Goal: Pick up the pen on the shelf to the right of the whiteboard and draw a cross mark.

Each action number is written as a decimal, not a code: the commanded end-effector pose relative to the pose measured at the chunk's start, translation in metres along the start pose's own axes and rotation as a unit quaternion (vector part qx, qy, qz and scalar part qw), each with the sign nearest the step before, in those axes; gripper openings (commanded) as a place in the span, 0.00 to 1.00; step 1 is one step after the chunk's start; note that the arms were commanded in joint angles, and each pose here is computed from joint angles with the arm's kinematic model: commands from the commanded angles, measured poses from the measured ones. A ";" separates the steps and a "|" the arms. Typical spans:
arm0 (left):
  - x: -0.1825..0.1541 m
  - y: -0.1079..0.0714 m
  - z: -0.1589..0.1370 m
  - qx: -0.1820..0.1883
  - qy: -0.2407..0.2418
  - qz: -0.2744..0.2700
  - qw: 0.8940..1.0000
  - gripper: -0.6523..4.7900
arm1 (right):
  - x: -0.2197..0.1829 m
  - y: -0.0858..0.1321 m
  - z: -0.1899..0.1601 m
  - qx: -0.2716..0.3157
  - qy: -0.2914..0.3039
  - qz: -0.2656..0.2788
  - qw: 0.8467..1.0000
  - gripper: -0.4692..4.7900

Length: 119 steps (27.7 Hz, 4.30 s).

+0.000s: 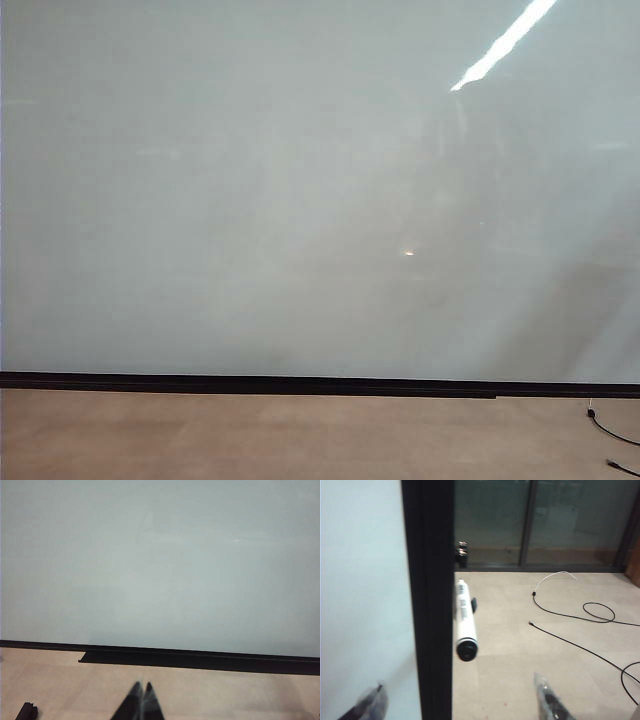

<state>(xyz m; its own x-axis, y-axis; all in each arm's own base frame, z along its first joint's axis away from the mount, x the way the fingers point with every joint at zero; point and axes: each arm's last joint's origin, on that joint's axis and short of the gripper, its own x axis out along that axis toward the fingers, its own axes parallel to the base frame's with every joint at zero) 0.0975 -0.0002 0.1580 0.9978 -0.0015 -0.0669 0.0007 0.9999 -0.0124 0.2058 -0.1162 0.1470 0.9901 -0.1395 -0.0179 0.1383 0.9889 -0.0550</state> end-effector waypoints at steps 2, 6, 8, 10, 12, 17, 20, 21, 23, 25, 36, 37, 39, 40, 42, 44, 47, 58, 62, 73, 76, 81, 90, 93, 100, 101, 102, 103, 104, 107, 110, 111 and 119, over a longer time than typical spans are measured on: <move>0.000 0.000 0.002 0.002 -0.006 -0.002 1.000 0.11 | 0.010 -0.004 -0.003 -0.006 -0.025 0.013 1.000 0.81; 0.000 0.000 0.002 0.002 -0.006 -0.002 1.000 0.11 | 0.024 -0.007 -0.013 -0.001 -0.018 0.028 0.999 0.81; 0.000 0.000 0.002 0.002 -0.006 -0.002 1.000 0.11 | 0.031 -0.010 -0.015 -0.002 -0.018 0.035 0.999 0.81; 0.000 0.000 0.002 0.002 -0.006 -0.002 1.000 0.11 | 0.039 -0.012 -0.011 -0.008 -0.029 0.048 0.998 0.81; 0.000 0.000 0.002 0.002 -0.006 -0.002 1.000 0.11 | 0.044 -0.014 -0.008 -0.012 -0.038 0.057 0.998 0.81; 0.000 0.000 0.002 0.002 -0.006 -0.002 1.000 0.11 | 0.057 -0.019 -0.003 -0.006 -0.051 0.083 0.995 0.81; 0.000 0.000 0.002 0.002 -0.006 -0.002 1.000 0.11 | 0.065 -0.019 -0.004 0.002 -0.053 0.105 0.993 0.81; 0.000 0.000 0.002 0.002 -0.006 -0.002 1.000 0.11 | 0.068 -0.019 -0.005 0.006 -0.052 0.109 0.993 0.81; 0.000 0.000 0.002 0.002 -0.006 -0.002 1.000 0.11 | 0.072 -0.018 -0.006 0.007 -0.052 0.112 0.992 0.81; 0.000 0.000 0.002 0.002 -0.006 -0.002 1.000 0.11 | 0.074 -0.018 -0.008 0.009 -0.050 0.111 0.992 0.81; 0.000 0.000 0.002 0.002 -0.006 -0.002 1.000 0.11 | 0.090 -0.017 -0.019 0.015 -0.040 0.093 0.995 0.78; 0.000 0.000 0.002 0.002 -0.006 -0.002 1.000 0.11 | 0.092 -0.017 -0.019 0.015 -0.041 0.089 0.995 0.78; 0.000 0.000 0.002 0.002 -0.006 -0.002 1.000 0.11 | 0.092 -0.018 -0.019 0.015 -0.041 0.079 0.996 0.76; 0.000 0.000 0.002 0.002 -0.006 -0.002 1.000 0.11 | 0.092 -0.018 -0.019 0.015 -0.041 0.078 0.996 0.76; 0.000 0.000 0.002 0.002 -0.006 -0.002 1.000 0.11 | 0.092 -0.018 -0.019 0.015 -0.041 0.072 0.996 0.72; 0.000 0.000 0.002 0.002 -0.006 -0.002 1.000 0.11 | 0.094 -0.019 -0.017 0.013 -0.045 0.073 0.996 0.70; 0.000 0.000 0.002 0.002 -0.006 -0.002 1.000 0.11 | 0.095 -0.019 -0.016 0.012 -0.049 0.077 0.996 0.67; 0.000 0.000 0.002 0.002 -0.006 -0.002 1.000 0.11 | 0.095 -0.019 -0.016 0.011 -0.049 0.086 0.995 0.58; 0.000 0.000 0.002 0.002 -0.006 -0.002 1.000 0.11 | 0.095 -0.018 -0.016 0.011 -0.049 0.094 0.994 0.54; 0.000 0.000 0.002 0.002 -0.006 -0.002 1.000 0.11 | 0.095 -0.018 -0.016 0.009 -0.049 0.096 0.994 0.48; 0.000 0.000 0.002 0.002 -0.006 -0.002 1.000 0.11 | 0.095 -0.018 -0.016 0.009 -0.049 0.096 0.994 0.46; 0.000 0.000 0.002 0.002 -0.006 -0.002 1.000 0.11 | 0.095 -0.018 -0.016 0.008 -0.049 0.095 0.994 0.35; 0.000 0.000 0.002 0.002 -0.006 -0.002 1.000 0.11 | 0.095 -0.018 -0.015 0.006 -0.051 0.100 0.994 0.08; 0.000 0.000 0.002 0.002 -0.006 -0.002 1.000 0.11 | 0.094 -0.018 -0.012 0.003 -0.055 0.098 0.994 0.08; 0.000 0.000 0.002 0.002 -0.006 -0.002 1.000 0.11 | 0.093 -0.019 -0.003 -0.007 -0.068 0.089 0.994 0.08; 0.000 0.000 0.002 0.002 -0.006 -0.002 1.000 0.11 | 0.093 -0.020 -0.003 -0.007 -0.068 0.085 0.994 0.08; 0.000 0.000 0.002 0.002 -0.006 -0.002 1.000 0.11 | 0.093 -0.020 -0.003 -0.007 -0.068 0.080 0.994 0.08; 0.000 0.000 0.002 0.002 -0.006 -0.002 1.000 0.11 | 0.093 -0.021 -0.003 -0.006 -0.069 0.066 0.995 0.08; 0.000 0.000 0.002 0.002 -0.006 -0.002 1.000 0.11 | 0.093 -0.021 -0.002 -0.007 -0.070 0.055 0.996 0.08; 0.000 0.000 0.002 0.002 -0.006 -0.002 1.000 0.11 | 0.088 -0.022 0.000 -0.013 -0.070 0.006 0.997 0.08; 0.000 0.000 0.002 0.002 -0.006 -0.002 1.000 0.11 | 0.082 -0.021 0.002 -0.013 -0.069 -0.024 0.997 0.08; 0.000 0.000 0.002 0.002 -0.006 -0.002 1.000 0.11 | 0.079 -0.020 0.003 -0.011 -0.066 -0.042 0.997 0.08; 0.000 0.000 0.002 0.002 -0.006 -0.002 1.000 0.11 | 0.024 0.019 0.020 0.007 -0.074 -0.148 0.986 0.08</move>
<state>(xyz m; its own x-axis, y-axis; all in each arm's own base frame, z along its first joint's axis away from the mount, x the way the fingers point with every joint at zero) 0.0974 -0.0002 0.1580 0.9978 -0.0011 -0.0665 0.0003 0.9999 -0.0120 0.2416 -0.1064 0.1598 0.9279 -0.3555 0.1123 0.3615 0.9316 -0.0378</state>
